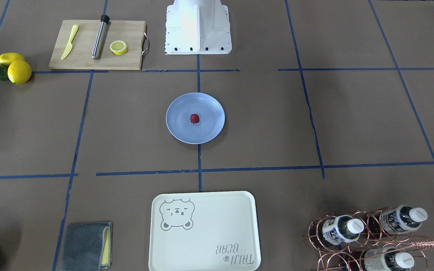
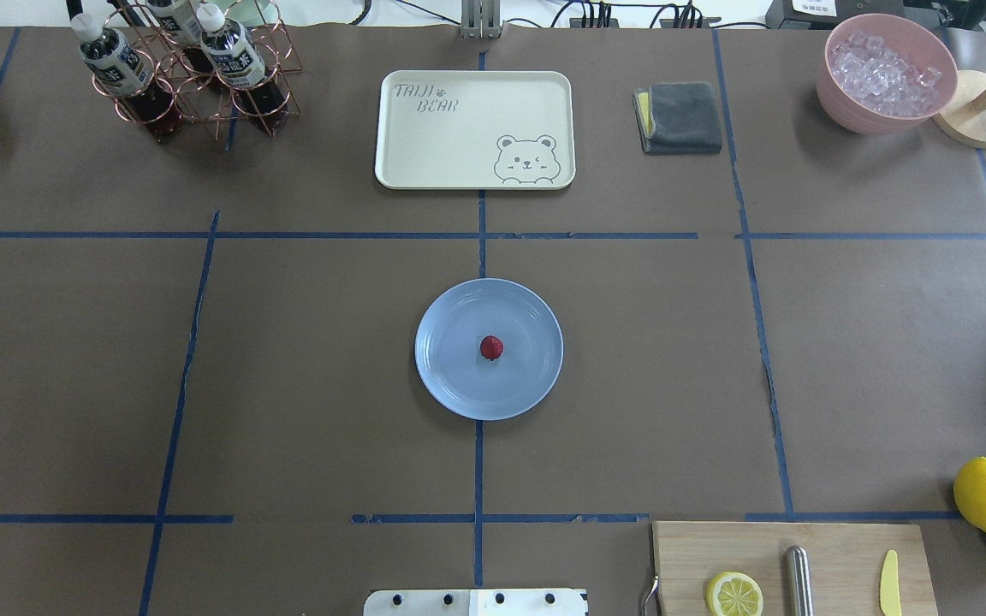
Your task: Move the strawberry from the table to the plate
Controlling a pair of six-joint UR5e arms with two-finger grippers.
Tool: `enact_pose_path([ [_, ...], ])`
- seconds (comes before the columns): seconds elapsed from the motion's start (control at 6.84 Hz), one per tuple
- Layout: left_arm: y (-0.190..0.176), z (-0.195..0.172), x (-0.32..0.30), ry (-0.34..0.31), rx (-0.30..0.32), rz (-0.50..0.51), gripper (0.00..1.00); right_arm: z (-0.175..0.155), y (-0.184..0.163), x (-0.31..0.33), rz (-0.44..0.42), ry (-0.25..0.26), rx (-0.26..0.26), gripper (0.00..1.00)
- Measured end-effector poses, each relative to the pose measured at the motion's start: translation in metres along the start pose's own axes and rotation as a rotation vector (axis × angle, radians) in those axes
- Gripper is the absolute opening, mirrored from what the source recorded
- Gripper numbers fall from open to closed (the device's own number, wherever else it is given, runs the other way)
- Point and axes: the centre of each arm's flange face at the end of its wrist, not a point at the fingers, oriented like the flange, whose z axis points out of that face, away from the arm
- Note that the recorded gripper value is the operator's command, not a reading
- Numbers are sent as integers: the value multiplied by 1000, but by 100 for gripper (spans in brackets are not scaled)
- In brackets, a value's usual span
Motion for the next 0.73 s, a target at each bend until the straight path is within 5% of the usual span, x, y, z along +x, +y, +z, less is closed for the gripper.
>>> enact_pose_path([
  [0.73, -3, -7, 6, -2, 14, 11, 100, 2, -1, -2, -5, -1, -5, 100],
])
